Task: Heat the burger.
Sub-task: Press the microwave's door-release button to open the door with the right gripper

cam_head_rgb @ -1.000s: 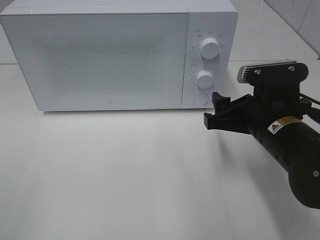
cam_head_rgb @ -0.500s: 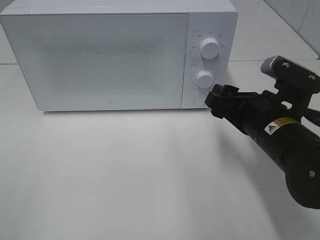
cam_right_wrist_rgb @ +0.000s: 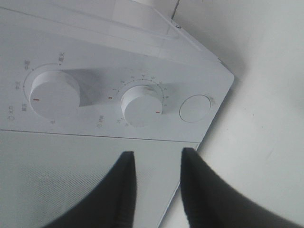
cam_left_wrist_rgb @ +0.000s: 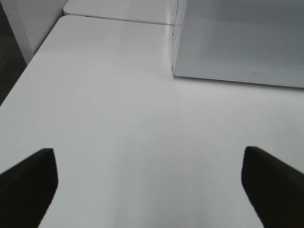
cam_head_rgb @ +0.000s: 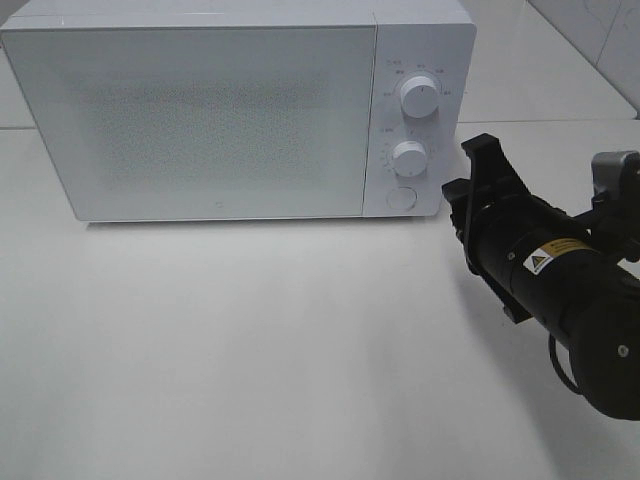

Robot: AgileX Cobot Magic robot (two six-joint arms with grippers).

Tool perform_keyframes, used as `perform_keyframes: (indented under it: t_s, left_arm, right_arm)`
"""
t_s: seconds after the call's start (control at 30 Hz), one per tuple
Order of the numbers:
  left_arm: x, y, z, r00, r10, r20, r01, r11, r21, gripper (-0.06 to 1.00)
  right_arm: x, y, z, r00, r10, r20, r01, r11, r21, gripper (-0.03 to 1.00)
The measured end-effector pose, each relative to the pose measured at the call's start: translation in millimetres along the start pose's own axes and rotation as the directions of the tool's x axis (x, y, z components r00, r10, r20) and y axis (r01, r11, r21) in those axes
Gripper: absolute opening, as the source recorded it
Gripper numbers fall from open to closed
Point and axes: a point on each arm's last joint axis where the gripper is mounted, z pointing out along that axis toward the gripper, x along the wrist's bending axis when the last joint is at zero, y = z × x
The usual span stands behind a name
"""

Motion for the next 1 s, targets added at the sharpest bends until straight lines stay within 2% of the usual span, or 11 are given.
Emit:
perform_keyframes:
  t_s: [0.03, 0.1, 0.13, 0.17, 0.27, 0.57, 0.73, 1.0]
  left_arm:
    - [0.0, 0.0, 0.0, 1.000, 0.000, 0.000, 0.000, 1.000, 0.000, 0.97]
    - [0.0, 0.0, 0.0, 1.000, 0.000, 0.000, 0.000, 1.000, 0.000, 0.97]
    - [0.0, 0.0, 0.0, 1.000, 0.000, 0.000, 0.000, 1.000, 0.000, 0.97]
    - [0.0, 0.0, 0.0, 1.000, 0.000, 0.000, 0.000, 1.000, 0.000, 0.97]
    - [0.0, 0.0, 0.0, 1.000, 0.000, 0.000, 0.000, 1.000, 0.000, 0.97]
    - [0.0, 0.0, 0.0, 1.000, 0.000, 0.000, 0.000, 1.000, 0.000, 0.97]
    - [0.0, 0.0, 0.0, 1.000, 0.000, 0.000, 0.000, 1.000, 0.000, 0.97]
    - [0.0, 0.0, 0.0, 1.000, 0.000, 0.000, 0.000, 1.000, 0.000, 0.97]
  right_arm:
    - [0.0, 0.0, 0.0, 1.000, 0.000, 0.000, 0.000, 1.000, 0.000, 0.30]
    - [-2.1, -1.2, 0.1, 0.996, 0.086, 0.023, -0.087, 0.996, 0.010, 0.16]
    - [-2.1, -1.2, 0.1, 0.996, 0.086, 0.023, -0.087, 0.996, 0.010, 0.16]
    - [-3.3, -1.8, 0.0, 0.991, 0.128, 0.037, -0.128, 0.992, 0.015, 0.08]
    - [-4.8, -2.7, -0.1, 0.986, 0.158, 0.055, -0.159, 0.987, 0.020, 0.00]
    - [1.8, -10.6, 14.9, 0.978, 0.199, 0.061, -0.201, 0.979, 0.028, 0.00]
    - [-10.6, -19.5, 40.0, 0.948, 0.285, 0.140, -0.290, 0.957, 0.018, 0.00]
    - [-11.3, -13.6, 65.5, 0.938, 0.320, 0.135, -0.321, 0.947, -0.015, 0.00]
